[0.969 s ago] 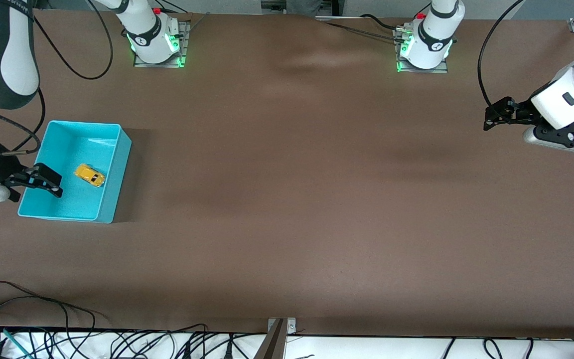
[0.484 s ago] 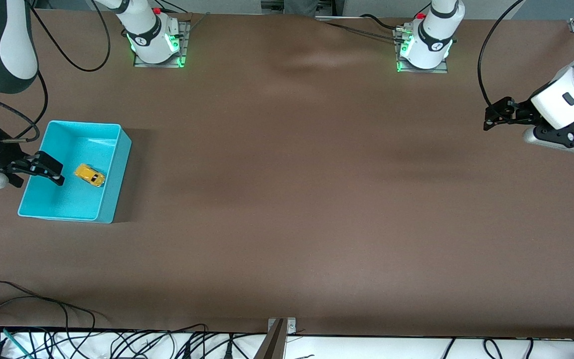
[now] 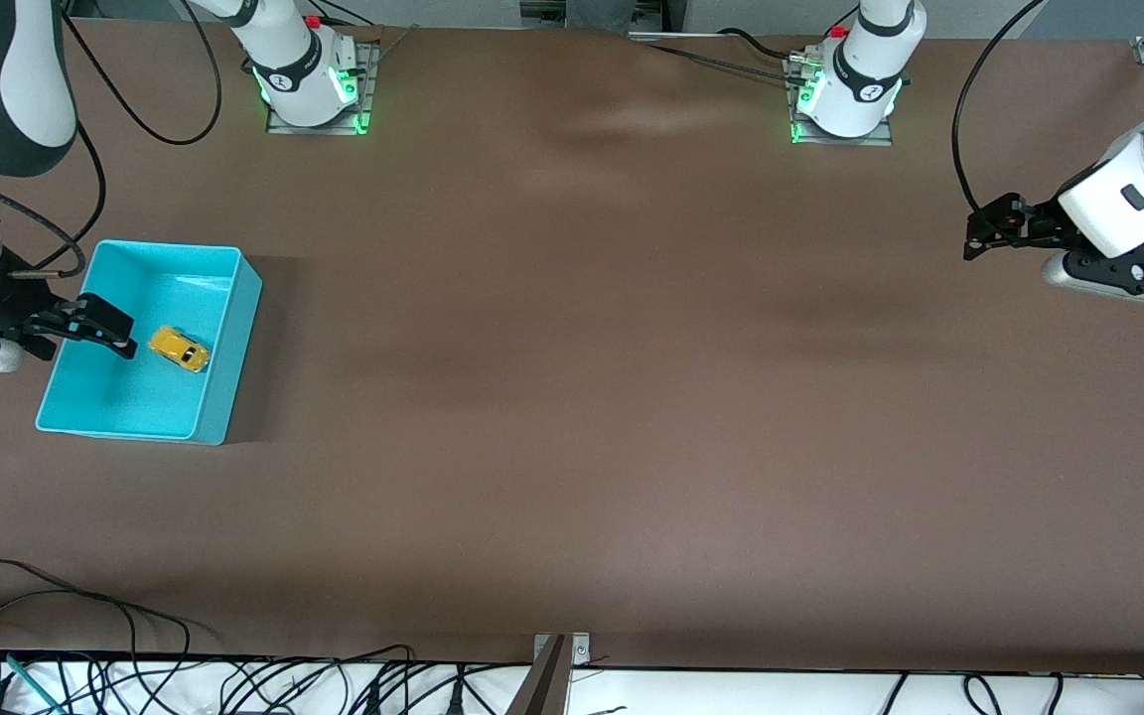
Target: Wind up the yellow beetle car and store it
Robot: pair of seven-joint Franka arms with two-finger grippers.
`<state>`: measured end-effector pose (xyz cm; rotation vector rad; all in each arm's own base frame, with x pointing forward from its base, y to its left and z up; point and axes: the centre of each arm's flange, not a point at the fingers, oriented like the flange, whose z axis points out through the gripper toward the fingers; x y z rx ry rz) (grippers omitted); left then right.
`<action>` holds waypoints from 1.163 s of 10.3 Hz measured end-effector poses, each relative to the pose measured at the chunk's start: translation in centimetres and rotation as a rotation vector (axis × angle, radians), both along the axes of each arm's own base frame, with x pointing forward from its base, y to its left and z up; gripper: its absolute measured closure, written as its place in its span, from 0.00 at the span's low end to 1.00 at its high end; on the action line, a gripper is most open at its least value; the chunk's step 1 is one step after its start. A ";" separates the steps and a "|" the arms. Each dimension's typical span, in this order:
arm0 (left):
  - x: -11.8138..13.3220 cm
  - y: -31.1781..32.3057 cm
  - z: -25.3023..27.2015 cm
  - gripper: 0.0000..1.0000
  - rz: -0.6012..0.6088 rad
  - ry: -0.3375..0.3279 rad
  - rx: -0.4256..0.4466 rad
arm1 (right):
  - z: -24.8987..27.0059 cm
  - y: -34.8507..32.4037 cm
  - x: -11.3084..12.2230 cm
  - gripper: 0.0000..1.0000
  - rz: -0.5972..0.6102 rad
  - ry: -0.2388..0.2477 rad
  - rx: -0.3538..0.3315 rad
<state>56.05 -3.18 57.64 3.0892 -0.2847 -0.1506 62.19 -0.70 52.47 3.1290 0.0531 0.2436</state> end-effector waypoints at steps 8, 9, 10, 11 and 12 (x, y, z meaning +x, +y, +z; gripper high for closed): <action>0.0 0.0 0.0 0.00 0.000 0.000 0.000 | 0.6 -0.6 -1.4 0.00 -0.017 -0.003 -0.005; 0.0 0.0 0.0 0.00 0.000 0.000 0.000 | 0.2 -0.4 -1.4 0.00 -0.015 0.003 -0.005; 0.0 0.0 0.0 0.00 0.000 0.000 0.000 | 0.0 -0.4 -1.4 0.00 -0.015 0.006 -0.005; 0.0 0.0 0.0 0.00 0.000 0.000 0.000 | -0.1 -0.4 -1.4 0.00 -0.015 0.006 -0.005; 0.0 0.0 0.0 0.00 0.000 0.000 0.000 | -0.1 -0.4 -1.4 0.00 -0.015 0.006 -0.005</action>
